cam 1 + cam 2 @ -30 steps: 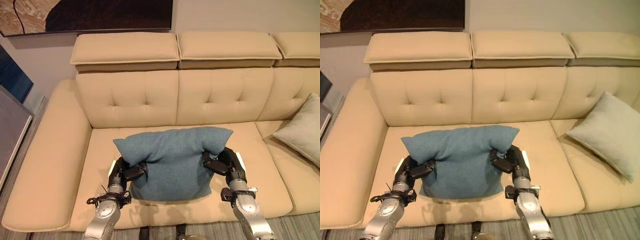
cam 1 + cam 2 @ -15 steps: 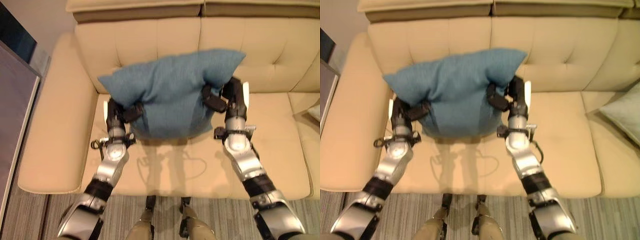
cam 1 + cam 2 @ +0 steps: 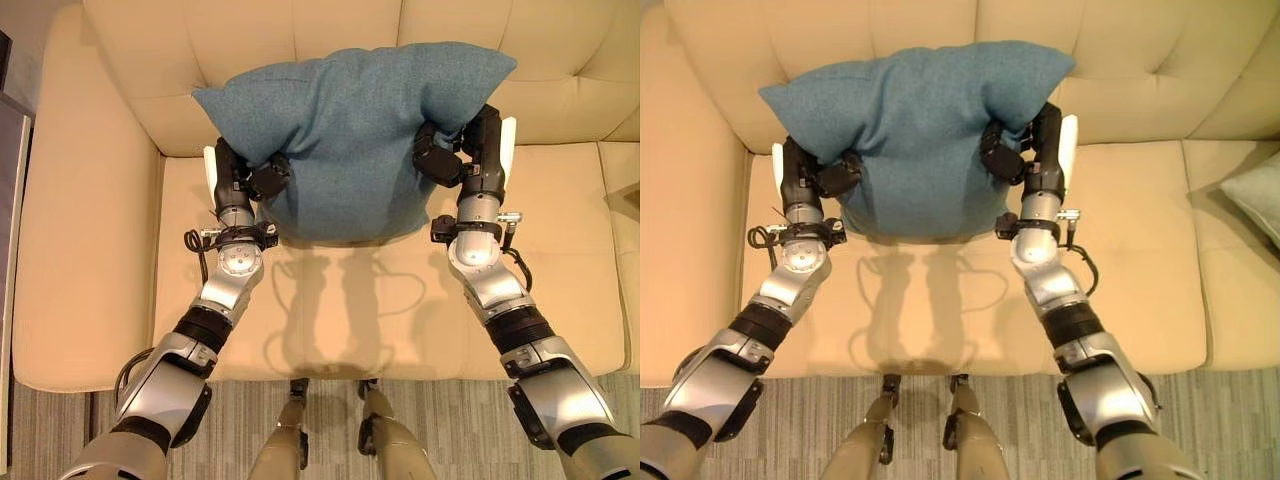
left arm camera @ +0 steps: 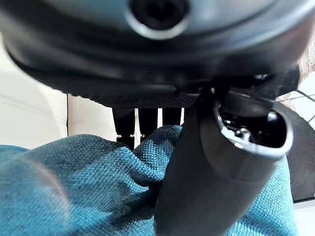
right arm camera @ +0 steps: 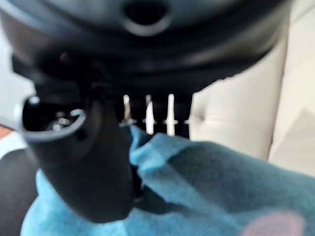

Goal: Pick up all the scattered cushions and arrange them neatly on the sofa.

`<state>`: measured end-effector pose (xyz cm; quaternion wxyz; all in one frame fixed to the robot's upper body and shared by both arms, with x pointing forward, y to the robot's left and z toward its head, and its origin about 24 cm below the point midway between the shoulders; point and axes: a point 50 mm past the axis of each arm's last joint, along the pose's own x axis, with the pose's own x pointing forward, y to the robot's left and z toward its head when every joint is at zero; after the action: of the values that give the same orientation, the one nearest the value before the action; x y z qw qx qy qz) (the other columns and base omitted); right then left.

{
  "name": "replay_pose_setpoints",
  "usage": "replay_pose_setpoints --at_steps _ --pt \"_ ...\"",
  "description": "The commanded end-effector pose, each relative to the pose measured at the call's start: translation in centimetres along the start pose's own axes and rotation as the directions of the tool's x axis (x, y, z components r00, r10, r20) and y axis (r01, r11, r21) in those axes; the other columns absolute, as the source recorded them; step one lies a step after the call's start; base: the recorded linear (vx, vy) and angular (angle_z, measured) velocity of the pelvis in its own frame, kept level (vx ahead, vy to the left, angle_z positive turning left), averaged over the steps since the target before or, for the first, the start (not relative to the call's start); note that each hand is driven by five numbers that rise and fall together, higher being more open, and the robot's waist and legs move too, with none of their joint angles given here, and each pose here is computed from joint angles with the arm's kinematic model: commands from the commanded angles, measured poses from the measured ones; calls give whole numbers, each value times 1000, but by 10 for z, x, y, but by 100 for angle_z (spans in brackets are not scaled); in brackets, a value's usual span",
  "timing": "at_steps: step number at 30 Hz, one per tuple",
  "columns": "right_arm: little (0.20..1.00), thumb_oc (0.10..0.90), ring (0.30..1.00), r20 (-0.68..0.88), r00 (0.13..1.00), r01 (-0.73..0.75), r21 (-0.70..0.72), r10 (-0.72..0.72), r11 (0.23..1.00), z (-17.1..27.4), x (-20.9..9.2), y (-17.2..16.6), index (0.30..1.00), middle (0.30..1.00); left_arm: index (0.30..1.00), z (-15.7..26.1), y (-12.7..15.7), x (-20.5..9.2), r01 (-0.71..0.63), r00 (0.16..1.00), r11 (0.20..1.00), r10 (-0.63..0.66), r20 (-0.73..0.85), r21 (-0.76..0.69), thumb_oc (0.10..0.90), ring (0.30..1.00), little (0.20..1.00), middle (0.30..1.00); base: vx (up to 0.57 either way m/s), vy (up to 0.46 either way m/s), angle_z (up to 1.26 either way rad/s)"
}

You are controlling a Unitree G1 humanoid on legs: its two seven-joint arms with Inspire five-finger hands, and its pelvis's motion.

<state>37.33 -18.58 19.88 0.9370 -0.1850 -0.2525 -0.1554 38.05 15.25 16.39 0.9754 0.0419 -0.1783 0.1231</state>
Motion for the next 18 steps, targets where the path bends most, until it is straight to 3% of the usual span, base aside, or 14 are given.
replay_pose_setpoints --at_steps 1,7,11,15,18 --pt "900 800 900 290 954 -86 42 70 995 61 17 14 900 900 900 58 -24 9 160 937 986 -164 307 39 800 900 900 900 0 0 0" --pt "900 800 900 255 966 -34 -38 43 999 50 26 -13 900 900 900 44 5 13 94 962 995 -97 257 25 800 900 900 900 10 -16 3" --pt "900 800 900 200 980 24 -64 -11 998 34 28 -45 900 900 900 34 44 19 -9 979 1000 4 205 23 800 900 900 900 17 -21 6" --pt "900 800 900 105 991 93 -42 -88 995 6 16 -76 900 900 900 22 88 15 -93 983 994 83 164 54 800 900 900 900 0 0 0" --pt "900 800 900 36 994 103 -10 -103 995 -14 -2 -84 900 900 900 9 102 0 -105 986 992 96 137 64 800 900 900 900 10 -3 0"
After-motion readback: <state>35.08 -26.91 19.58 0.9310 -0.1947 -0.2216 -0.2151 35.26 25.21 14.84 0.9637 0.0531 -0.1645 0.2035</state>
